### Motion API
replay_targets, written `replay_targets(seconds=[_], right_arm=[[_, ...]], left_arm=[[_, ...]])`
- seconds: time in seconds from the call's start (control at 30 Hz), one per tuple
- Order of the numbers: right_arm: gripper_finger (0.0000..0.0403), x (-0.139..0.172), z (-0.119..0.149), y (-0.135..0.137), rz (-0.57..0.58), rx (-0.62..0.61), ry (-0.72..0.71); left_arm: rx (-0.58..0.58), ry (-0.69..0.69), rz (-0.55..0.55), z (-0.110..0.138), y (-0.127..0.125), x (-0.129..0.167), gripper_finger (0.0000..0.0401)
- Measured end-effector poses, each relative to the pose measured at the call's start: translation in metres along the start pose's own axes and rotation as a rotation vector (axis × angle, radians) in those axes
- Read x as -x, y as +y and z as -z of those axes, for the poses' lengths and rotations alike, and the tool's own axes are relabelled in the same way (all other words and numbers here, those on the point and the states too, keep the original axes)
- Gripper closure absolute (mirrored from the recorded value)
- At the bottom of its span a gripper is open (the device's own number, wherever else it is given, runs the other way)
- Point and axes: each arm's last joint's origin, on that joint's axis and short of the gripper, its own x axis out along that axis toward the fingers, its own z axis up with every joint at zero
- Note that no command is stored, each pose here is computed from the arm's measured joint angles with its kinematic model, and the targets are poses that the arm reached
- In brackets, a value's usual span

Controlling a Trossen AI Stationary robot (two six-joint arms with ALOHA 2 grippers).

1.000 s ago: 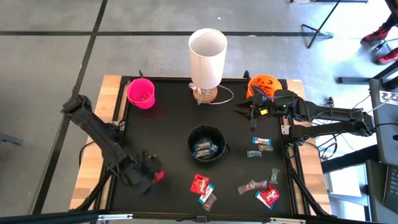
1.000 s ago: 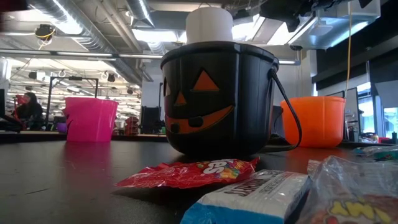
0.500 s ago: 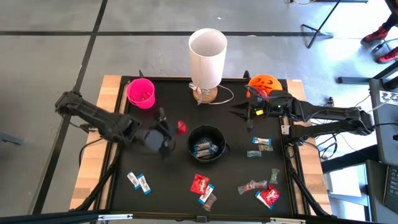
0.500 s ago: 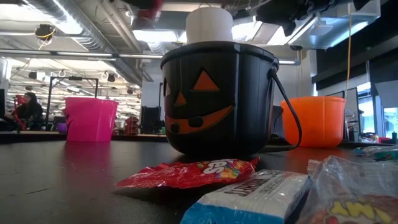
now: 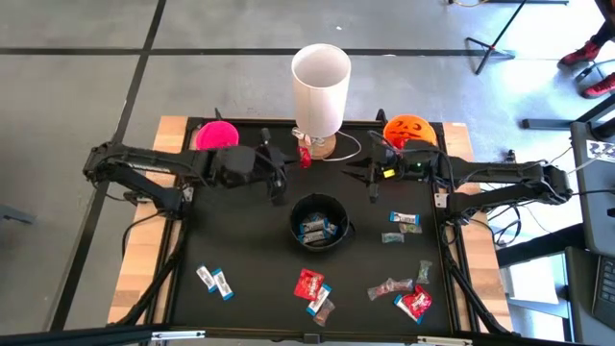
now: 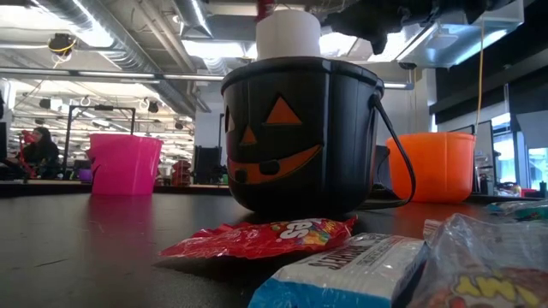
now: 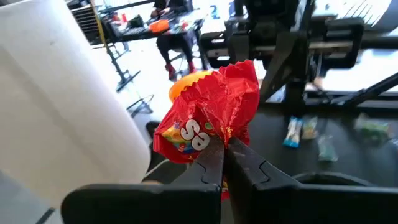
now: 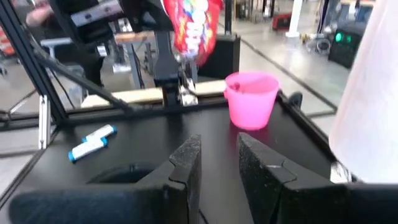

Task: Sort candy
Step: Put the red candy pack into the orange bucket

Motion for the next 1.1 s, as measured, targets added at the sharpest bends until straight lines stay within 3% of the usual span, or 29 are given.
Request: replay_targets(seconds=[0.17,0.53,0.83,1.1], right_arm=[[0.0304,-0.010,-0.004,0.000,-0.006,0.006,-0.085],[0.0304,-0.024,-0.014,0.000,-0.035,0.013,-0.203],[0.0304,-0.032,-0.023,-0.002,0.025,-0.044,-0.297],[0.0304,-0.047,-0.008,-0.008,0.167,-0.082,-0.242]], left_arm=[[0.025,-0.036,0.045,-0.001,0.002,-0.011,0.0401],[0.033,-0.036,0.028,0.003,-0.003,-0.026,0.0401],[0.034,-0.001,-0.226,0.010,0.004,-0.040,0.0401],[-0.011,0.075,-0.314,0.035,-0.006,-0.076,0.0401]])
